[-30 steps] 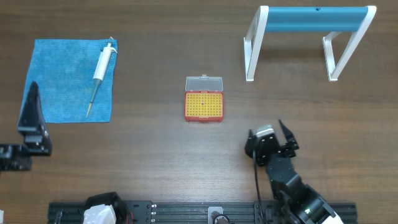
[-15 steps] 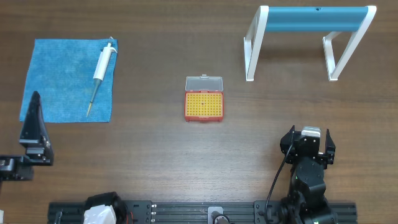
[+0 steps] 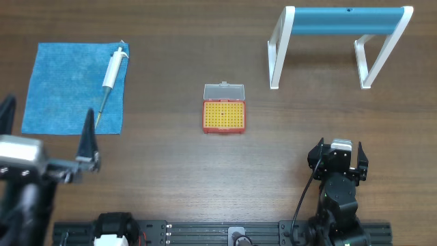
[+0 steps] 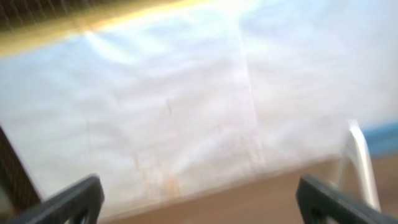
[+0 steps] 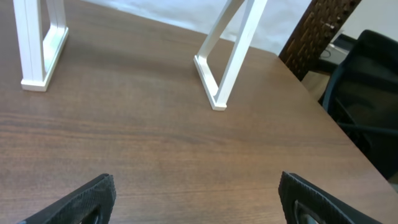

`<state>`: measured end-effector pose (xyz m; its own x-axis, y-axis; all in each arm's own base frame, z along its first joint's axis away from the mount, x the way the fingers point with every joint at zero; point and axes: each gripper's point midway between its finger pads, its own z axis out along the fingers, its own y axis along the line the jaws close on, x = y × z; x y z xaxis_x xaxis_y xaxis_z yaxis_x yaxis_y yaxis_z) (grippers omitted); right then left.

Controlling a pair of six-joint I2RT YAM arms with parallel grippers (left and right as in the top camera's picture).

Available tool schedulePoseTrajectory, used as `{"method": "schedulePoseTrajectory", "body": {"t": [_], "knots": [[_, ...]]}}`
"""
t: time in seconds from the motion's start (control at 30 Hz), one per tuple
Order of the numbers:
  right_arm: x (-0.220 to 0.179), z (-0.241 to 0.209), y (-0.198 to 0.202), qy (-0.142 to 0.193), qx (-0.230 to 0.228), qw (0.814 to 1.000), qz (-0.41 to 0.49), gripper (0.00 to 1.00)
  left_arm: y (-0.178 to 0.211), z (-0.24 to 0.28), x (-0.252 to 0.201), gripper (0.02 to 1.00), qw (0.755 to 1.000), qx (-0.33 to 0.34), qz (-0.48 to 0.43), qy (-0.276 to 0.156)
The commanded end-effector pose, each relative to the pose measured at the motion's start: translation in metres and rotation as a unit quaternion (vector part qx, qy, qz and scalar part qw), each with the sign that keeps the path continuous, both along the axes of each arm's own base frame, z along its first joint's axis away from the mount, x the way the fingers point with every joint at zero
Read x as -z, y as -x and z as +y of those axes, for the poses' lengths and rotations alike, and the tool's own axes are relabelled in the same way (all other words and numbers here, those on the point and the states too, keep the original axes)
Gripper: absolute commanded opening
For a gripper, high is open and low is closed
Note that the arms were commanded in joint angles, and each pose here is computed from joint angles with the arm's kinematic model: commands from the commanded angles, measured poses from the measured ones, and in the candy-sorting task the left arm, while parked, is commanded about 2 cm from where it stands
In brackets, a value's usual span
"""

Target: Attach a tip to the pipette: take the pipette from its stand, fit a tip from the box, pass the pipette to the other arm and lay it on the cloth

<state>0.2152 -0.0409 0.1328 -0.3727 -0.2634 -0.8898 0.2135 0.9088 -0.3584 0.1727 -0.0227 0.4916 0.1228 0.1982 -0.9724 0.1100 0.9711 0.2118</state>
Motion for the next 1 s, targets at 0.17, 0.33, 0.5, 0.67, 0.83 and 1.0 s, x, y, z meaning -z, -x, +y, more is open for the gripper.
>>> {"method": "schedulePoseTrajectory", "body": {"t": [0.17, 0.33, 0.5, 0.67, 0.83, 1.0], "knots": [[0.0, -0.002, 0.001, -0.004, 0.006, 1.0, -0.004, 0.864, -0.043, 0.001, 0.105, 0.998, 0.985, 0.033, -0.127, 0.109], [0.0, -0.002, 0.001, -0.004, 0.006, 1.0, -0.004, 0.864, -0.055, 0.019, 0.177, 0.998, 0.982, -0.018, -0.114, 0.152], [0.0, -0.002, 0.001, -0.004, 0.006, 1.0, -0.004, 0.864, -0.061, 0.029, 0.22, 0.998, 0.98, -0.056, -0.095, 0.165], [0.0, -0.002, 0.001, -0.004, 0.006, 1.0, -0.004, 0.864, -0.069, 0.026, 0.268, 0.998, 0.985, -0.056, -0.041, 0.158], [0.0, -0.002, 0.001, -0.004, 0.006, 1.0, -0.004, 0.866, -0.073, 0.007, 0.322, 0.996, 0.991, -0.027, 0.071, 0.113], [0.0, -0.002, 0.001, -0.004, 0.006, 1.0, -0.004, 0.864, -0.072, 0.003, 0.336, 0.998, 0.991, -0.019, 0.098, 0.094]]}}
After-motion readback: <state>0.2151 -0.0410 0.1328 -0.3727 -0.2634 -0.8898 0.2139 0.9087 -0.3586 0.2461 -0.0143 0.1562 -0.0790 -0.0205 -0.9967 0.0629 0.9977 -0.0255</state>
